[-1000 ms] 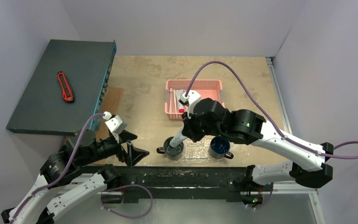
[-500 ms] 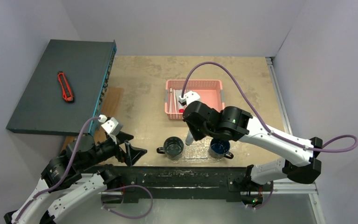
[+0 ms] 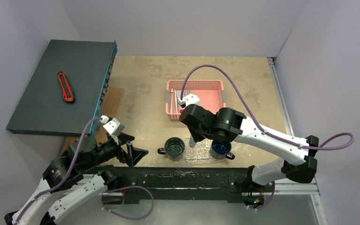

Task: Prepare toiletry sets of a toothbrush and toothpaste on the tray

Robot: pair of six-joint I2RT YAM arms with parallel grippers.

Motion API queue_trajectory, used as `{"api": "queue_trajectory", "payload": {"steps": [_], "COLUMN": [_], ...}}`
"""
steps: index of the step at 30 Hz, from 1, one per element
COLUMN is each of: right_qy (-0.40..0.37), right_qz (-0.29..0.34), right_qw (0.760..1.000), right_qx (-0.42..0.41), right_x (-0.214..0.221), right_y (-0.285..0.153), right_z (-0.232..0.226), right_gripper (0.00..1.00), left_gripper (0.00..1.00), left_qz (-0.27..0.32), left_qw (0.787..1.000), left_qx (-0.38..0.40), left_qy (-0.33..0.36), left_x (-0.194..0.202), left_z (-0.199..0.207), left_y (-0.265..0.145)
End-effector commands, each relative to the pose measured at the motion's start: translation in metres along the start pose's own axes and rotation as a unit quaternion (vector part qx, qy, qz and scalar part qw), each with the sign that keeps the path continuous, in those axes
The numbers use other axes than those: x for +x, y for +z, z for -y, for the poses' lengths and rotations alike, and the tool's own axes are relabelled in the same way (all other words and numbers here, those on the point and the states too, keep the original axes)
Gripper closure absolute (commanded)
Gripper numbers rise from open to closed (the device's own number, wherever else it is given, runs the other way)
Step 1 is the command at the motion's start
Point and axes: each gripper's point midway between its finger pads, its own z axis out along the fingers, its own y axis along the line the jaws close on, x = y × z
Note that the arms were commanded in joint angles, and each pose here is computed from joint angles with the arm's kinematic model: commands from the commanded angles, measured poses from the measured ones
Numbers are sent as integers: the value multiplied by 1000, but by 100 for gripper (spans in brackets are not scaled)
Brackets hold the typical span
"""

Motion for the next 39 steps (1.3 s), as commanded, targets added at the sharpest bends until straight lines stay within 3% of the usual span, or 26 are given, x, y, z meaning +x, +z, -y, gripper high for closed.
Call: {"api": "queue_trajectory", "payload": {"steps": [1, 39], "right_qy": [16, 28], "right_qz": [13, 28], "right_qw": [1000, 999], "right_qx": [19, 27], "right_x": [-4, -2], "right_y": [5, 14], "right_z": [4, 6], "right_gripper": [100, 100], "left_gripper": [3, 3], "left_qz": [12, -1], "left_qw": [1000, 1000], "left_qx": [6, 5], "left_qy": [-1, 0], "left_x": [-6, -2], "left_z": [3, 2], "left_y": [2, 6]}}
